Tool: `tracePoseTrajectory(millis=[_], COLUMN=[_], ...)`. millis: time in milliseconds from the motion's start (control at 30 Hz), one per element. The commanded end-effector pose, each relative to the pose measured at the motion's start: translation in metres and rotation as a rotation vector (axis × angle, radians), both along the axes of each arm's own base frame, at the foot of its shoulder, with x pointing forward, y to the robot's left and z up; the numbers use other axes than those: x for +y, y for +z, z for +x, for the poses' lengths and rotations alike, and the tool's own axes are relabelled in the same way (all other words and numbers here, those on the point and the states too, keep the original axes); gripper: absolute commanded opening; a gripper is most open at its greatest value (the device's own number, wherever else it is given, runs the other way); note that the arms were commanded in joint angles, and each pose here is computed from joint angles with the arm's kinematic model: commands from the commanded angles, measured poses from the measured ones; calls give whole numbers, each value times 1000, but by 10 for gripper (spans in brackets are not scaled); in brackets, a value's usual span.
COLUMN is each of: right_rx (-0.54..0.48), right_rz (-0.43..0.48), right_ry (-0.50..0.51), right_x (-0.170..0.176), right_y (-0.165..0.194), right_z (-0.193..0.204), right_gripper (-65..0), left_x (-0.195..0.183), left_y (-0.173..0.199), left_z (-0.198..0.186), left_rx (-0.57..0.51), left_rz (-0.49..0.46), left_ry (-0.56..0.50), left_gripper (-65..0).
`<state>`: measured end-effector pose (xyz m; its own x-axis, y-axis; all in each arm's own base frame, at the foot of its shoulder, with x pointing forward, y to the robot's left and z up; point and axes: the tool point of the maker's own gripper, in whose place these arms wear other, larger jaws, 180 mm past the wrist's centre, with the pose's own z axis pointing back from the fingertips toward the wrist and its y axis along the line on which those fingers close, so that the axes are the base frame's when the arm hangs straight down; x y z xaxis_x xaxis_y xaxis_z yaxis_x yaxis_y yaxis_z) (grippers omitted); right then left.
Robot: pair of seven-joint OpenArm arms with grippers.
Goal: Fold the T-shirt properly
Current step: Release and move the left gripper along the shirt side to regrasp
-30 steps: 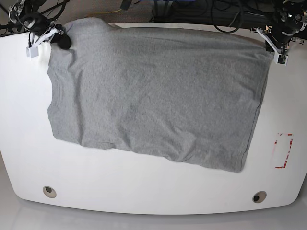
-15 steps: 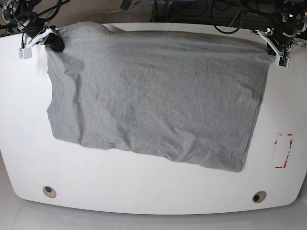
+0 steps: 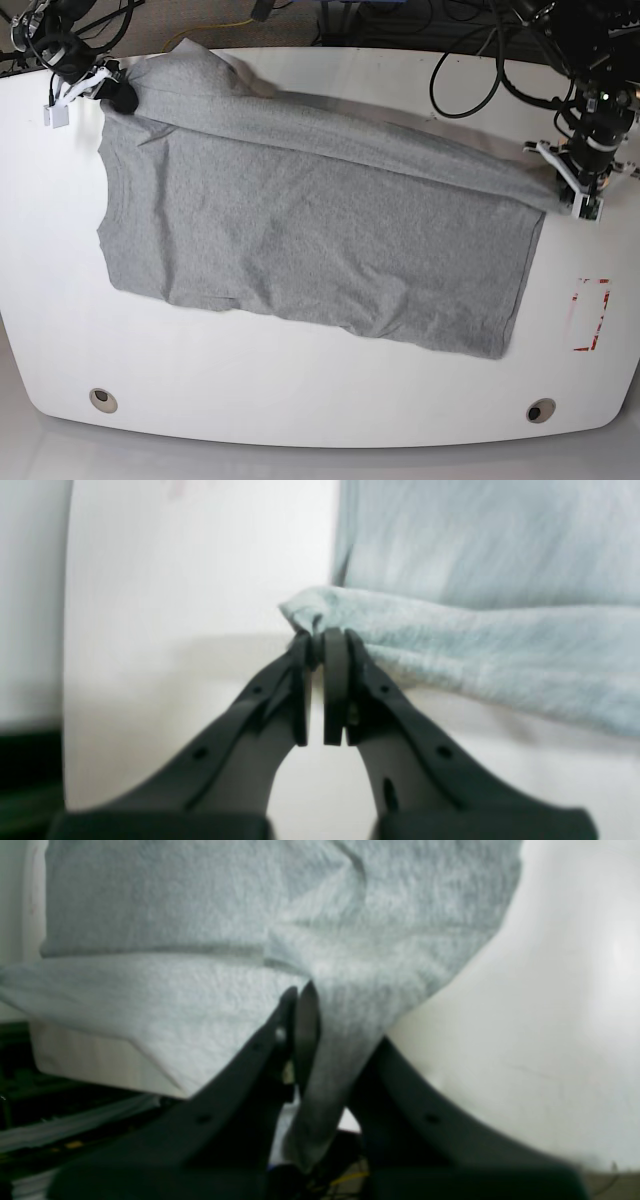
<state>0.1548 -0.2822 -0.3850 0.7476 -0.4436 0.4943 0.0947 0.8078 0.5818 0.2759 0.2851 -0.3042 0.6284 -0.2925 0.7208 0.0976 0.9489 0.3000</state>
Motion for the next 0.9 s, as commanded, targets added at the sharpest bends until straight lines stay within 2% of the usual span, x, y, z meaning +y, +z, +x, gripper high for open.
tracePoseTrajectory(millis=[0, 233, 333, 533, 633, 867], right_rx=[-68, -161, -186, -140, -141, -144], right_rz=[-13, -21, -16, -13, -28, -76], right_ry=[-11, -9, -17, -42, -48, -50], right_x=[-10, -13, -18, -26, -34, -42], right_y=[14, 33, 38, 23, 25, 32], right_z=[17, 53, 68, 83, 97, 116], right_gripper=[-615, -615, -615, -612, -610, -602], left_x=[7, -1, -2, 8, -2, -10], left_y=[10, -5, -15, -20, -22, -33], left_z=[11, 43, 55, 73, 91, 101], left_rx=[-32, 4, 20, 35, 18, 24], left_rz=[26, 6, -38, -68, -100, -122], left_ry=[7, -16, -14, -6, -41, -86], left_gripper=[-635, -635, -635, -635, -635, -629])
